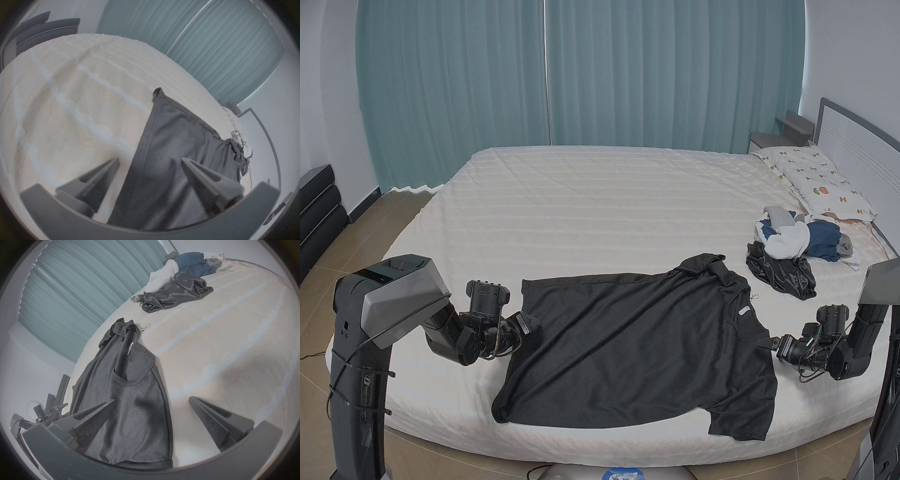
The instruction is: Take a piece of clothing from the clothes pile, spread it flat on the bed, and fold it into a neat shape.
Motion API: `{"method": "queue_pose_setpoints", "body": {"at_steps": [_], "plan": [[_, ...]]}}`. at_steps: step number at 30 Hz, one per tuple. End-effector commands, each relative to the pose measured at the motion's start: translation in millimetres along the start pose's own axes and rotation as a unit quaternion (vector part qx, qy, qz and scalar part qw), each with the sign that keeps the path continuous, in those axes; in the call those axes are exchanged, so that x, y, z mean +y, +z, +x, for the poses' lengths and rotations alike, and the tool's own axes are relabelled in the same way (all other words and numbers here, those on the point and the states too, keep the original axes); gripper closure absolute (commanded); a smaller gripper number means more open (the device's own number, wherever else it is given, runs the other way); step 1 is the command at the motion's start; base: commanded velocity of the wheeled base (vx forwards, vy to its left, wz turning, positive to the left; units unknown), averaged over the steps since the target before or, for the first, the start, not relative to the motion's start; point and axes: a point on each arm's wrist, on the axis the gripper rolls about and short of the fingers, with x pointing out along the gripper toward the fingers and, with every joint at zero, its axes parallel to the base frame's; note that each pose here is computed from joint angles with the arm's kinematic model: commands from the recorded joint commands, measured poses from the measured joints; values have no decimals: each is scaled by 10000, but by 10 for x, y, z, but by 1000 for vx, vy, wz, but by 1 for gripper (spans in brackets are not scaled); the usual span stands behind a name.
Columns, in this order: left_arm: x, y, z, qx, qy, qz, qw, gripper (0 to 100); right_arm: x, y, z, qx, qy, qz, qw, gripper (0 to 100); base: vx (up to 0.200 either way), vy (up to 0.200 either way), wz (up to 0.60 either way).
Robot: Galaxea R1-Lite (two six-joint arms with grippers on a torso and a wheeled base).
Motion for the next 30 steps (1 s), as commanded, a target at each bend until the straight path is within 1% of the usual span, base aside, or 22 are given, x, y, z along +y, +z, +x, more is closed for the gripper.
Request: {"method": "queue_pose_setpoints", "body": {"at_steps": [1,5,9,10,12,17,20,26,27,30], "plan": [[9,-8,64,71,101,14,9999,100,11,14,4,-26,20,-19,10000,0,0,0,0],[0,24,114,-118,323,-21,9994,100,15,19,0,-71,42,-38,10000,0,0,0,0],[-11,58,108,-282,404,-94,9987,100,21,19,29,-137,92,-84,9998,0,0,0,0],[-13,97,98,-396,439,-286,9978,100,16,9,58,-138,114,-99,9998,0,0,0,0],[-24,133,78,-483,427,-481,9968,100,24,-9,104,-140,154,-137,9997,0,0,0,0],[-24,305,-37,-713,380,-721,9941,100,44,-60,182,-158,231,-216,9994,0,0,0,0],[3,363,-83,-774,394,-832,9927,100,45,-66,205,-192,269,-244,9992,0,0,0,0],[46,364,-74,-761,447,-862,9924,100,63,-76,289,-170,327,-285,9989,0,0,0,0],[49,361,-70,-761,447,-862,9924,100,67,-79,305,-172,332,-297,9989,100,0,0,0],[56,362,-67,-765,451,-875,9922,100,82,-68,347,-198,364,-322,9986,100,0,0,0]]}}
